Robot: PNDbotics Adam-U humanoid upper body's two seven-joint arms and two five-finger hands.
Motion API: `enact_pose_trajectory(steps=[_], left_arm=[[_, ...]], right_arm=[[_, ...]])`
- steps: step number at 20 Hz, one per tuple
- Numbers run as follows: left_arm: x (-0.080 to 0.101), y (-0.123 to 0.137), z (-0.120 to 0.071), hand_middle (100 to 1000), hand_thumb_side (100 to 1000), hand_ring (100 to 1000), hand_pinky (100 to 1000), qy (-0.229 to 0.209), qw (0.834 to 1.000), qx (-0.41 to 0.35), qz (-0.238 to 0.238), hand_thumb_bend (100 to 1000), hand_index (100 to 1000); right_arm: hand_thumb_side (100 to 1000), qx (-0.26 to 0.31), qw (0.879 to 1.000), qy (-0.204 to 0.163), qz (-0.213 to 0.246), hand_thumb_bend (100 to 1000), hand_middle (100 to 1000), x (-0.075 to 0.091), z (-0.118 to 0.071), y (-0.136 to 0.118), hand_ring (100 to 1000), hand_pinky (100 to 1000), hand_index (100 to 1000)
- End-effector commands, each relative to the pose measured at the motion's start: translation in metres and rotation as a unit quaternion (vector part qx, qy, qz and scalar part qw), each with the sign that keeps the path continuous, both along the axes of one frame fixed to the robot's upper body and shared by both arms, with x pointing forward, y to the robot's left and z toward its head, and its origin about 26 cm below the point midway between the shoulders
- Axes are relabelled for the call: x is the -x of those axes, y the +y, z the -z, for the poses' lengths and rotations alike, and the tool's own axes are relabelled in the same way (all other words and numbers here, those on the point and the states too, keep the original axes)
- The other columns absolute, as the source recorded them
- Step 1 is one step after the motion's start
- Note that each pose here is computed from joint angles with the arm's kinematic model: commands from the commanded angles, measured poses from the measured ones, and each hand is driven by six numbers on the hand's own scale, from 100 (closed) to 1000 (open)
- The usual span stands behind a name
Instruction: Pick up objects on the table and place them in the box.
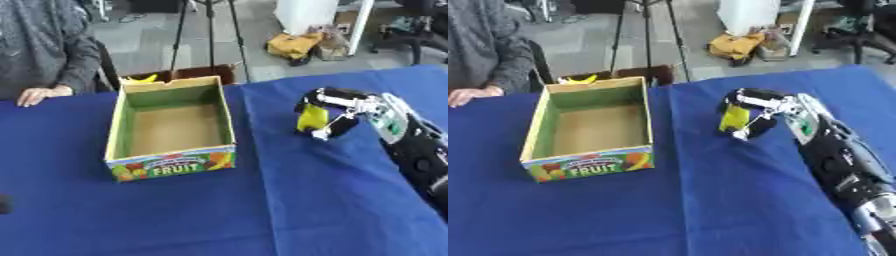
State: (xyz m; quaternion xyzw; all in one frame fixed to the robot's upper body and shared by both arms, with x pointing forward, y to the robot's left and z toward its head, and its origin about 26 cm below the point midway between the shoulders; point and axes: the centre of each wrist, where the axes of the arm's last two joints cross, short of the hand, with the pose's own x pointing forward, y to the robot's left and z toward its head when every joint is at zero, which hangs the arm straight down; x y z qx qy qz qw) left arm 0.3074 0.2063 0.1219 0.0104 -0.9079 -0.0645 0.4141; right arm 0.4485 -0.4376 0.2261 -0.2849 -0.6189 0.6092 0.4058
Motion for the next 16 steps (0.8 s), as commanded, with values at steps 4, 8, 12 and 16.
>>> enact_pose_trajectory(steps=[4, 8, 12, 16], left_arm=[[0.000, 0.002, -0.009, 580, 647, 589, 569, -0.018, 1.000, -0.005, -0.001, 477, 790], [-0.001, -0.001, -0.011, 580, 640, 589, 569, -0.021, 1.000, -0.007, 0.009, 481, 791], [-0.001, -0.009, -0.016, 581, 633, 590, 570, -0.029, 0.999, -0.006, 0.028, 486, 790], [-0.002, -0.020, -0.022, 581, 627, 590, 571, -0.038, 0.998, -0.002, 0.054, 490, 791]], right_arm=[[100, 0.063, 0.987, -0.039, -0.141, 100, 655, -0.007, -0.052, 0.032, 446, 570, 796], [100, 0.060, 0.979, -0.059, -0.184, 100, 650, -0.014, -0.067, 0.063, 442, 568, 795], [100, 0.062, 0.975, -0.057, -0.205, 100, 650, -0.023, -0.070, 0.093, 443, 571, 794], [100, 0.069, 0.974, -0.034, -0.214, 100, 658, -0.033, -0.054, 0.111, 451, 579, 792]])
